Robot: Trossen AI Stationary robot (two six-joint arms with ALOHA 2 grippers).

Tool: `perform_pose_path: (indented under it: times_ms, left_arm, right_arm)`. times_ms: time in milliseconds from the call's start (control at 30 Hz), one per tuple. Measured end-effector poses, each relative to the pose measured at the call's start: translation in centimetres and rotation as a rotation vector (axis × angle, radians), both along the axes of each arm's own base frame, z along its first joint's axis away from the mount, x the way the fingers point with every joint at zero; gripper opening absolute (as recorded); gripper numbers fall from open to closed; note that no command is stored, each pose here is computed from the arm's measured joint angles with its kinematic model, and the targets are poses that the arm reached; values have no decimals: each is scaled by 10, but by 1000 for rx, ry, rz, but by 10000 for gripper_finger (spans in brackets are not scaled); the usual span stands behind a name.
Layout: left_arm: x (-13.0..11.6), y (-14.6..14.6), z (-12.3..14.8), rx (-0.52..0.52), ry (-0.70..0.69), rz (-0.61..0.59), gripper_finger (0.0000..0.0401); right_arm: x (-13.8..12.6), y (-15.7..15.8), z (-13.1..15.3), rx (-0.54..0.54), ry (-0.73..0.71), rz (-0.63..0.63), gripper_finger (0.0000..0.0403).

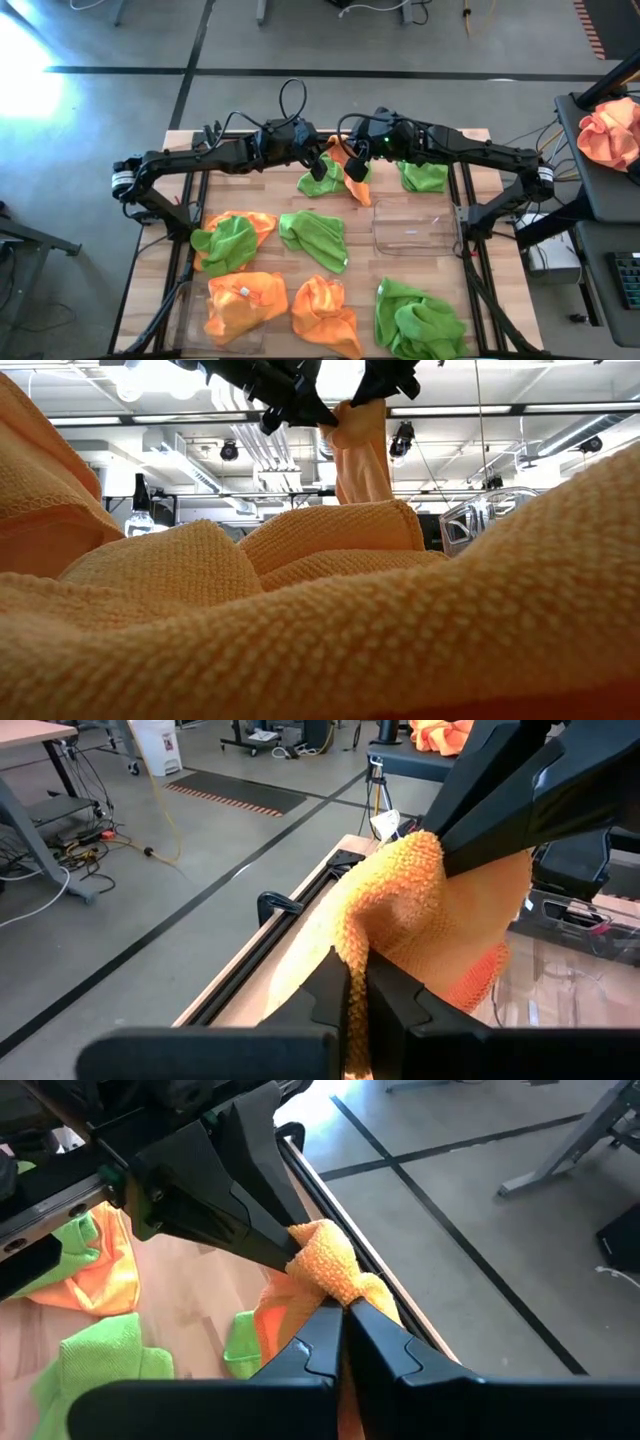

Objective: Sort microfiber towel by color & place in baskets
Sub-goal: Put the top right yellow towel into the left transparent bin

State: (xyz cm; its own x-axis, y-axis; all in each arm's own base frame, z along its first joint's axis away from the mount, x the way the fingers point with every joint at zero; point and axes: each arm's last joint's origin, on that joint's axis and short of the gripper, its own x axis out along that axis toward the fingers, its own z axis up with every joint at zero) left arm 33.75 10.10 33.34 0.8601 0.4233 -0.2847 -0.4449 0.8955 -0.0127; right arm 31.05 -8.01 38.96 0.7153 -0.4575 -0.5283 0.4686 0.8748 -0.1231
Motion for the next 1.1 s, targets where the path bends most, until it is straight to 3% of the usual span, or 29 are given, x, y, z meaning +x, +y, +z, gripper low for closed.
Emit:
perform_pose_path:
  times_ms: [400, 533, 900, 1100]
  left_arm:
    - [0, 0, 0, 0, 1, 0, 1]
    - [0, 0, -1, -2, 7, -1, 1]
    - [-1, -7, -3, -34, 31, -11, 0]
    - [-7, -21, 10, -24, -6, -47, 0]
  right_arm:
    - [0, 0, 0, -20, 12, 9, 79]
    - [-1, -2, 0, -71, 36, -19, 93]
    - [-5, -10, 1, -222, 120, -136, 77]
    - [-11, -23, -2, -207, 148, -191, 70]
